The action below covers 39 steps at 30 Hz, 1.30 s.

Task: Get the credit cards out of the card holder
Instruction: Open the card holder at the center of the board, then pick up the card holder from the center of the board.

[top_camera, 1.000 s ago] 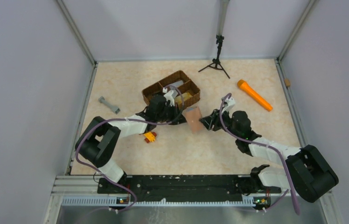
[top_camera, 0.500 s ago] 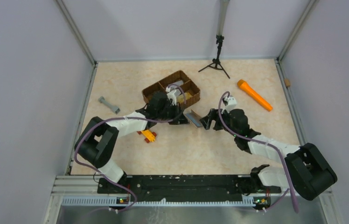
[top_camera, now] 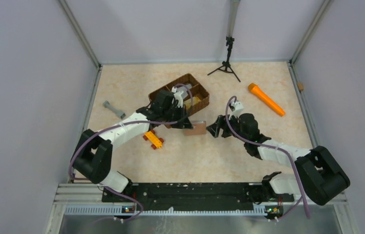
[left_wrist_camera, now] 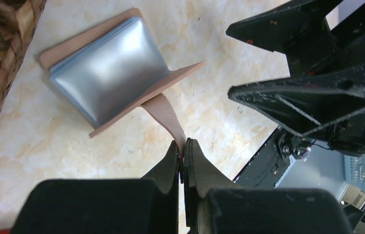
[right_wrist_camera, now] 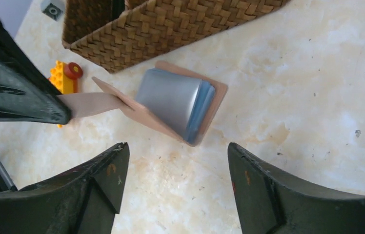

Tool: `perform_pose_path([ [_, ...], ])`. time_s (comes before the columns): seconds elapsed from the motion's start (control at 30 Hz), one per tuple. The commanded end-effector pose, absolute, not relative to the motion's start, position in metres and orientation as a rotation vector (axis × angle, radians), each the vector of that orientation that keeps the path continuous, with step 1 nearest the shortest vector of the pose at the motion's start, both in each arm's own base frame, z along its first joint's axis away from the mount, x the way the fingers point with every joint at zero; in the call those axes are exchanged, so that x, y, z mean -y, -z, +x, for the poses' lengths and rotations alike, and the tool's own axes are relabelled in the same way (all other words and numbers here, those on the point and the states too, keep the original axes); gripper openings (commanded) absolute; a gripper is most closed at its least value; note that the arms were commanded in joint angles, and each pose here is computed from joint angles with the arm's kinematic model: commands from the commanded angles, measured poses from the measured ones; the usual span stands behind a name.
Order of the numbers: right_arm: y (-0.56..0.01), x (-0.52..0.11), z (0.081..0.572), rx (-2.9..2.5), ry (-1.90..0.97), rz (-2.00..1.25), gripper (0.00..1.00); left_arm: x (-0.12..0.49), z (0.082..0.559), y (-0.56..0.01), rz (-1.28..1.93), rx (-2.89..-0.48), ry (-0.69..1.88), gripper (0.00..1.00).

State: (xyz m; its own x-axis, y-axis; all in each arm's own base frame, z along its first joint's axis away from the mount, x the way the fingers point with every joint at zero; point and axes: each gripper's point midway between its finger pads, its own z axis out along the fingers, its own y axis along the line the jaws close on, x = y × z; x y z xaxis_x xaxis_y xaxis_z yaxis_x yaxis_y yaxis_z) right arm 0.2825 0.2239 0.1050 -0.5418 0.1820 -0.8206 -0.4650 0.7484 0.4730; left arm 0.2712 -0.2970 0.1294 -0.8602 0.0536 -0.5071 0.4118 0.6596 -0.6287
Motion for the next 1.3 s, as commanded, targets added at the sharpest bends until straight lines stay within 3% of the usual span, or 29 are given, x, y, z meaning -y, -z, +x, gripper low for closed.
perform_pose_path([
  [0.0,-0.117,-0.234,0.295,-1.952,-0.854,-0.256,0.71,0.283,0.258,-0.135,0.408,-2.428,1.027,0.0],
  [0.17,-0.115,-0.236,0.295,-1.959,-0.859,-0.266,0.65,0.268,0.22,-0.118,0.443,-2.472,1.046,0.0],
  [0.33,-0.116,-0.239,0.293,-1.946,-0.878,-0.29,0.63,0.233,0.194,-0.093,0.37,-2.57,0.895,0.0],
  [0.47,-0.108,-0.251,0.286,-1.98,-0.955,-0.353,0.76,0.199,0.189,-0.076,0.221,-2.644,0.678,0.0],
  [0.57,-0.103,-0.26,0.283,-2.007,-1.005,-0.385,0.78,0.183,0.193,-0.067,0.125,-2.673,0.544,0.0],
  [0.63,-0.101,-0.264,0.281,-2.015,-1.032,-0.4,0.7,0.173,0.198,-0.061,0.075,-2.691,0.452,0.0],
  [0.73,-0.1,-0.269,0.279,-2.021,-1.069,-0.417,0.5,0.16,0.204,-0.054,0.038,-2.705,0.32,0.0],
  [0.8,-0.097,-0.272,0.277,-2.035,-1.086,-0.427,0.47,0.157,0.208,-0.052,0.027,-2.696,0.285,0.0],
  [1.27,-0.066,-0.281,0.249,-2.321,-1.08,-0.325,0.66,0.17,0.213,-0.04,0.23,-2.683,0.004,0.0],
])
